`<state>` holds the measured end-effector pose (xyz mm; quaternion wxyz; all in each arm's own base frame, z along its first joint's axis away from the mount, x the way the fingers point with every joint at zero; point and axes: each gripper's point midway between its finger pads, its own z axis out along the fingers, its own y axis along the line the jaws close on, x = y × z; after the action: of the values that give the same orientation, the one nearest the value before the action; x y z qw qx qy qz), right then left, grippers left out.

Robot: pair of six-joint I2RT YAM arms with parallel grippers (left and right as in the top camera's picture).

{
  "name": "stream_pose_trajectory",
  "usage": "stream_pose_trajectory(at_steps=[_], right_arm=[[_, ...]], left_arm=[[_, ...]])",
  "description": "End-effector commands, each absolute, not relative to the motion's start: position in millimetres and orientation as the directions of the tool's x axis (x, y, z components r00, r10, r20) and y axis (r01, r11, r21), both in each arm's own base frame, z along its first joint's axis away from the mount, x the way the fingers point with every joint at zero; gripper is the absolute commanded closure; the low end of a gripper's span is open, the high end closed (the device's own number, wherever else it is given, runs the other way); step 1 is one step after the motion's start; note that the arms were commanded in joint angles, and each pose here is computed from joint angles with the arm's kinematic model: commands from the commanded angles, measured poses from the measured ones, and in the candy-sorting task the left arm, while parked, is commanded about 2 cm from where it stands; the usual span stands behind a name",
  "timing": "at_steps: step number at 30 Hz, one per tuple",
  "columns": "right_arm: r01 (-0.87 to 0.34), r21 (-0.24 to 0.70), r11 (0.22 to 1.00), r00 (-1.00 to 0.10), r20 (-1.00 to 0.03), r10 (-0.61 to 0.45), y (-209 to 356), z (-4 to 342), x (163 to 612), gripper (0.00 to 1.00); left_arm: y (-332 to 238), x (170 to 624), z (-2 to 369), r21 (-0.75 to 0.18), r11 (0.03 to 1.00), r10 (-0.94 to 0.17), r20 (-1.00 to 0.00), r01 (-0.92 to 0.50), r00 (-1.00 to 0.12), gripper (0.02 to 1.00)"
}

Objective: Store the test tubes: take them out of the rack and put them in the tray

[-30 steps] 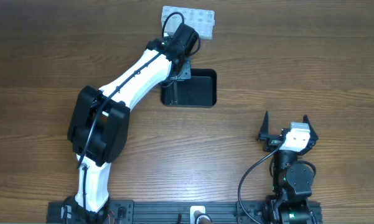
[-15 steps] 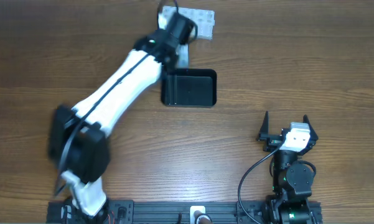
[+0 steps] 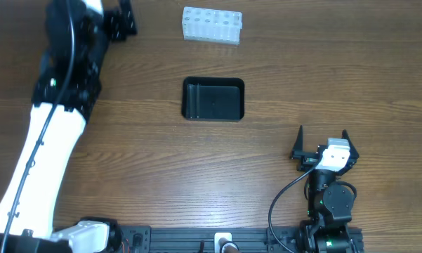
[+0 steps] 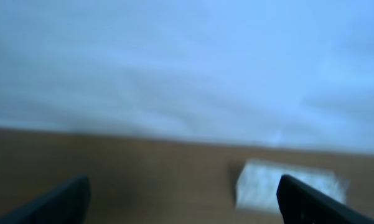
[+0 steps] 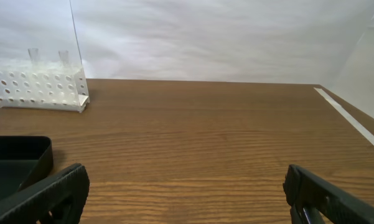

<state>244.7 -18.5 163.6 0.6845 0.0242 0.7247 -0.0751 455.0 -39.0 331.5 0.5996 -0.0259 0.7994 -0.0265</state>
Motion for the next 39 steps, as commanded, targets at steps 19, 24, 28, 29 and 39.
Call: stream_pose_trajectory(at_steps=[19, 24, 28, 29, 39], right_arm=[[0.154, -0.08, 0.985, -0.063, -0.995, -0.071, -22, 162, 244, 0.007], [0.154, -0.08, 0.985, -0.063, -0.995, -0.071, -22, 162, 244, 0.009], [0.154, -0.08, 0.985, -0.063, -0.995, -0.071, -22, 162, 244, 0.007], [0.154, -0.08, 0.985, -0.063, -0.995, -0.071, -22, 162, 244, 0.007], [0.154, -0.08, 0.985, -0.063, -0.995, -0.071, -22, 162, 244, 0.009]], left_arm=[[-32, 273, 252, -0.058, 0.988, -0.048, -0.996, 0.142, -0.071, 0.018], [-31, 258, 231, -0.055, 0.988, -0.05, -0.998, 0.144, -0.039, 0.018], [-30, 252, 218, -0.053, 0.988, -0.05, -0.998, 0.144, -0.023, 0.018], [-30, 252, 214, -0.053, 0.988, -0.05, -0.998, 0.144, -0.024, 0.018], [-30, 248, 174, -0.055, 0.988, -0.049, -0.998, 0.144, -0.04, 0.018]])
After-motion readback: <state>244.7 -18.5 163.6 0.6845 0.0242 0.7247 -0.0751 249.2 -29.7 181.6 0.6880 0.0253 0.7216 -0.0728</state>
